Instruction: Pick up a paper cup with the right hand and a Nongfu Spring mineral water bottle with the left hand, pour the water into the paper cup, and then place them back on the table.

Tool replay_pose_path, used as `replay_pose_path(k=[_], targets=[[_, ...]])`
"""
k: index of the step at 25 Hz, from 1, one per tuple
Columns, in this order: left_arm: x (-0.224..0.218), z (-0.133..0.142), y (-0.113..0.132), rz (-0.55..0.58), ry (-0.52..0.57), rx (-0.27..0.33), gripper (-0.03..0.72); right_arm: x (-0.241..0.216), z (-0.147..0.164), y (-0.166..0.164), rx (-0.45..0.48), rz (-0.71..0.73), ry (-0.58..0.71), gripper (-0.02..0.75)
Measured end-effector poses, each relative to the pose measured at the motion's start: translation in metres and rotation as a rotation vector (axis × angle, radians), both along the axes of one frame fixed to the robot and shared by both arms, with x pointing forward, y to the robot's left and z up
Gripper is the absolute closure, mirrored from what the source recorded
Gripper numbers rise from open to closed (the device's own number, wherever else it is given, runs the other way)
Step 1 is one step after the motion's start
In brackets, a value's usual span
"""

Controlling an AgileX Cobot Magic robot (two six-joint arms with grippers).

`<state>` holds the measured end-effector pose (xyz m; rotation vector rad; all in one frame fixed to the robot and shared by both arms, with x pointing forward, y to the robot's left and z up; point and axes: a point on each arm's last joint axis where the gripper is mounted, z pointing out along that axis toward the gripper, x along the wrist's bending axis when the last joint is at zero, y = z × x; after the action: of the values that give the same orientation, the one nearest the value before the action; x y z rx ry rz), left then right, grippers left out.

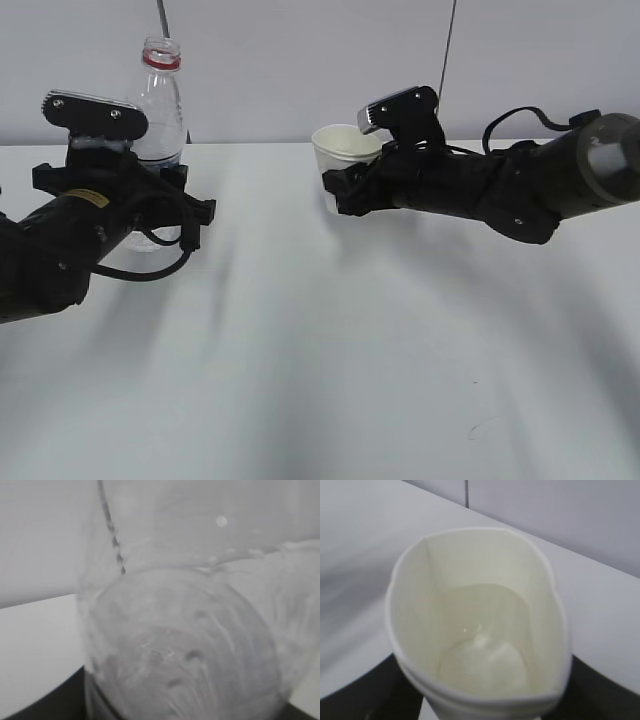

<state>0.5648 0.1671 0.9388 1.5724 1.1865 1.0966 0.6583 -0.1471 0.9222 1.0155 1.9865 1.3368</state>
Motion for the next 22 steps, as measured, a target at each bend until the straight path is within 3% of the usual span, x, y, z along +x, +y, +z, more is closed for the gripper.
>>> replay_pose_path(k=[12,22], targets=[[0.004,-0.013,0.000,0.010,-0.029,0.023,0.324,0.021,-0.011,-0.062,0.065,-0.177,0.002,0.285],[0.008,-0.014,0.007,0.019,-0.034,0.023,0.324,0.025,-0.046,-0.069,0.068,-0.197,-0.008,0.285]])
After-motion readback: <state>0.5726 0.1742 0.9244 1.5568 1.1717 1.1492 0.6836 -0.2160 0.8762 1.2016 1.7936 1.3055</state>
